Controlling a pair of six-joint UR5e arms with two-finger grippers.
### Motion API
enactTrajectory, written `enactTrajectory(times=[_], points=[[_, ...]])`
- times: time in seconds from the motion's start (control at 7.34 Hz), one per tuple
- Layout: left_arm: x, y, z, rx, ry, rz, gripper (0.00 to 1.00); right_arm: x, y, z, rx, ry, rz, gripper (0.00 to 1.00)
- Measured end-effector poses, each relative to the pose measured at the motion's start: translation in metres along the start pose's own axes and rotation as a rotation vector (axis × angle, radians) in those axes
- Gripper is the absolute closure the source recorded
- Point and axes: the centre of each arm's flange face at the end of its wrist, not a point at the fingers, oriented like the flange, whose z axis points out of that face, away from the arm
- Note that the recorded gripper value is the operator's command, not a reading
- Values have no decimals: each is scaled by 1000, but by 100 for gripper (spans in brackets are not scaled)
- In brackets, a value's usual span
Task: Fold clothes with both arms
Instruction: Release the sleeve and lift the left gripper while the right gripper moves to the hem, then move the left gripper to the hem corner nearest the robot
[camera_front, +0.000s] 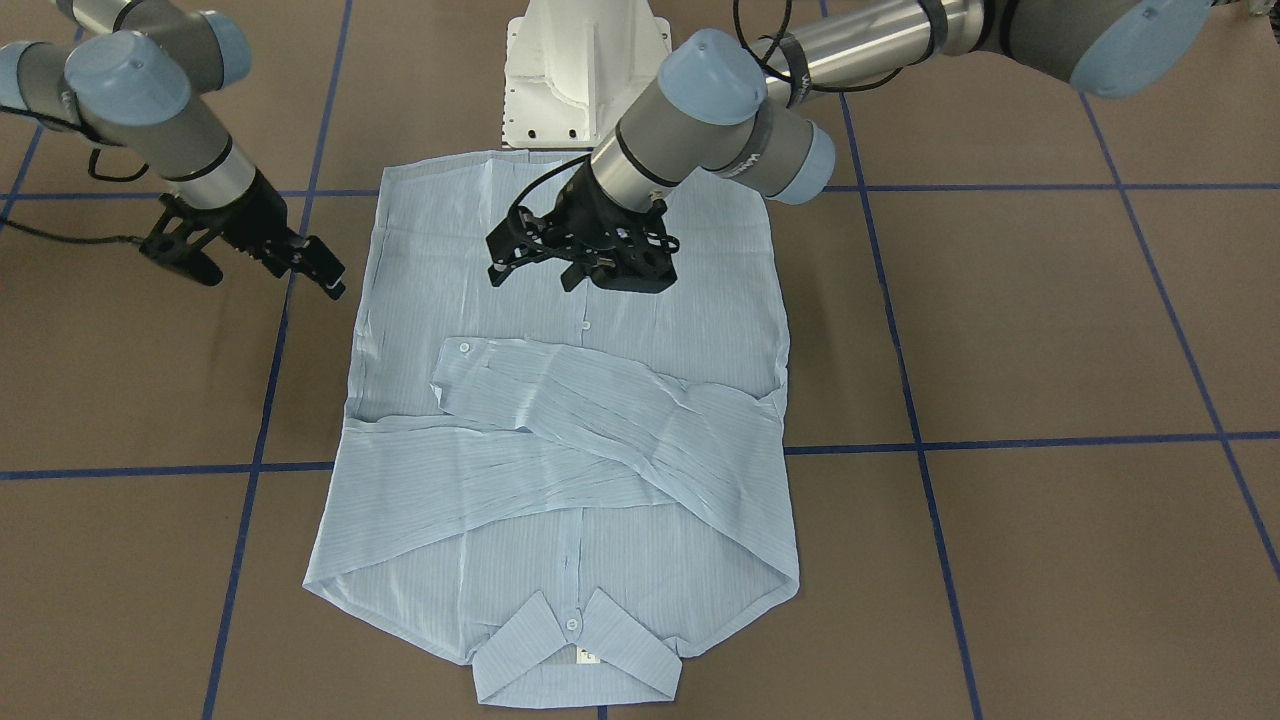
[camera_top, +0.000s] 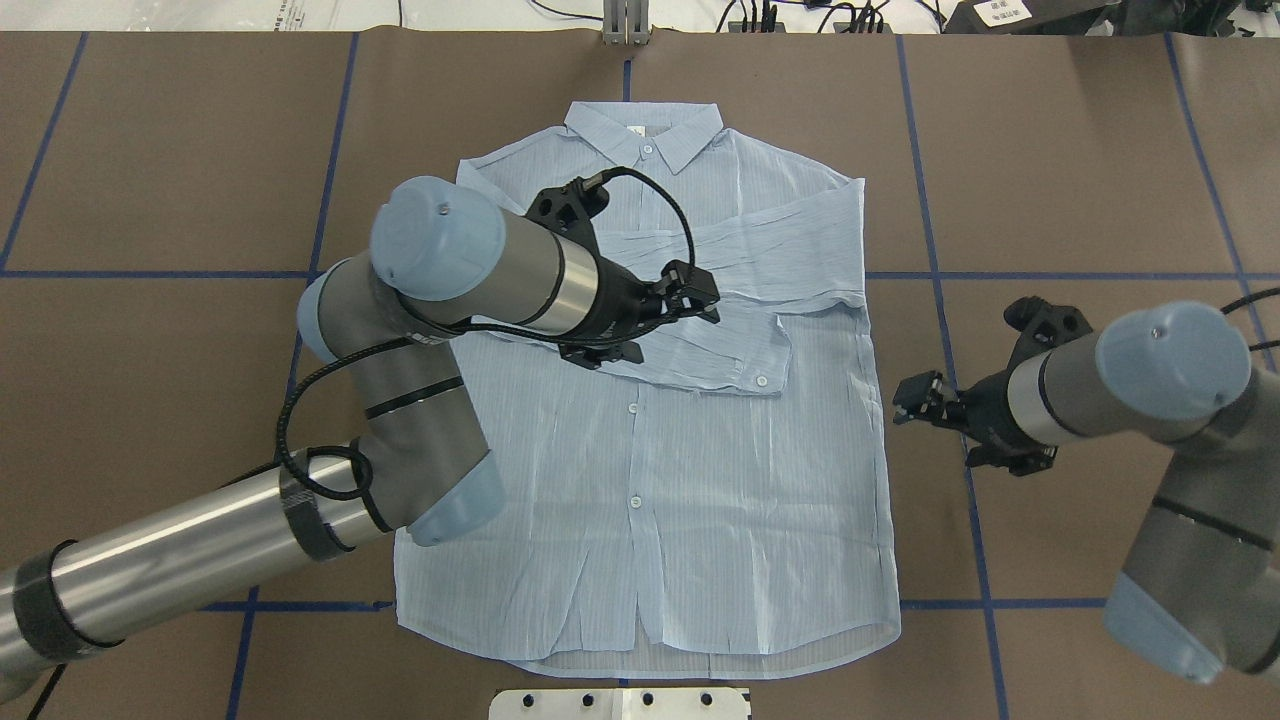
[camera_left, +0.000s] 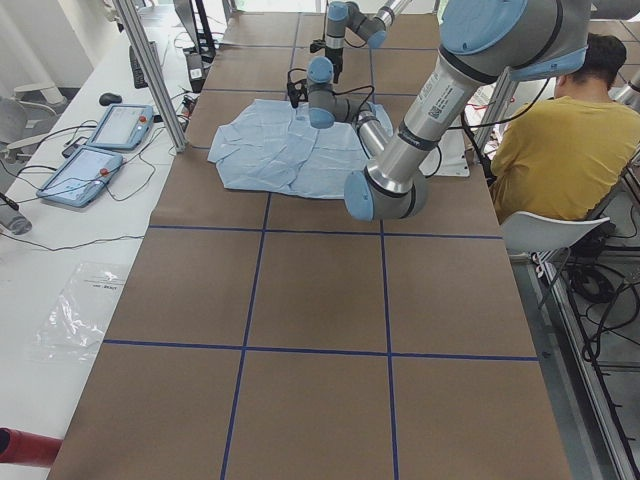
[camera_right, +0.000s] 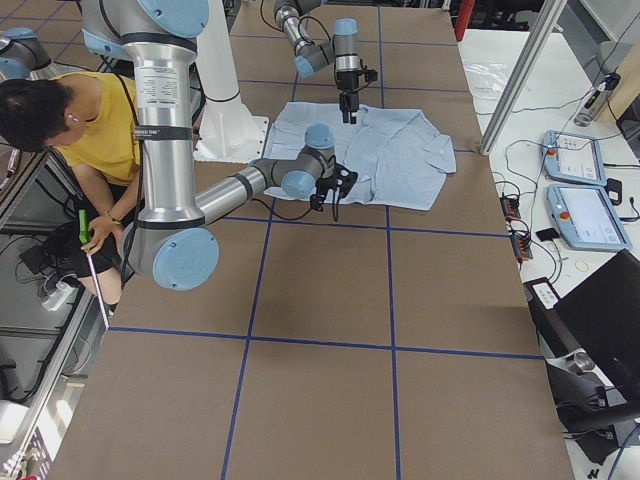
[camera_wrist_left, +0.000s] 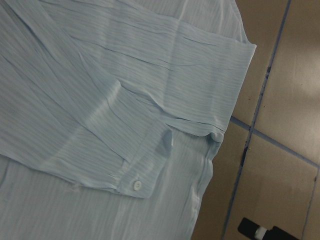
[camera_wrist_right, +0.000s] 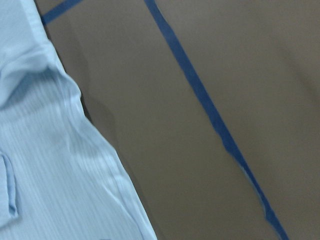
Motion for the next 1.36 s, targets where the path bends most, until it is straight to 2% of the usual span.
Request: enactTrajectory(times=[0.27, 0.55, 0.82, 1.09, 1.23, 1.36], points=[[-46, -22, -24, 36, -36, 122, 2, 17, 94, 16, 32, 13, 59, 9], [-65, -30, -33, 50, -55, 153, 2, 24, 150, 20, 63, 65, 92, 10], [-74, -30, -36, 52, -62, 154, 2, 34, 178, 25, 80, 112, 146, 12], [-77, -30, -37, 53, -64, 149, 2, 47, 197, 37, 86, 141, 155, 19], [-77, -30, -37, 54, -64, 146, 2, 51, 201, 42, 91, 148, 154, 24], [-78, -30, -37, 54, -65, 144, 2, 50, 201, 42, 92, 146, 158, 26]])
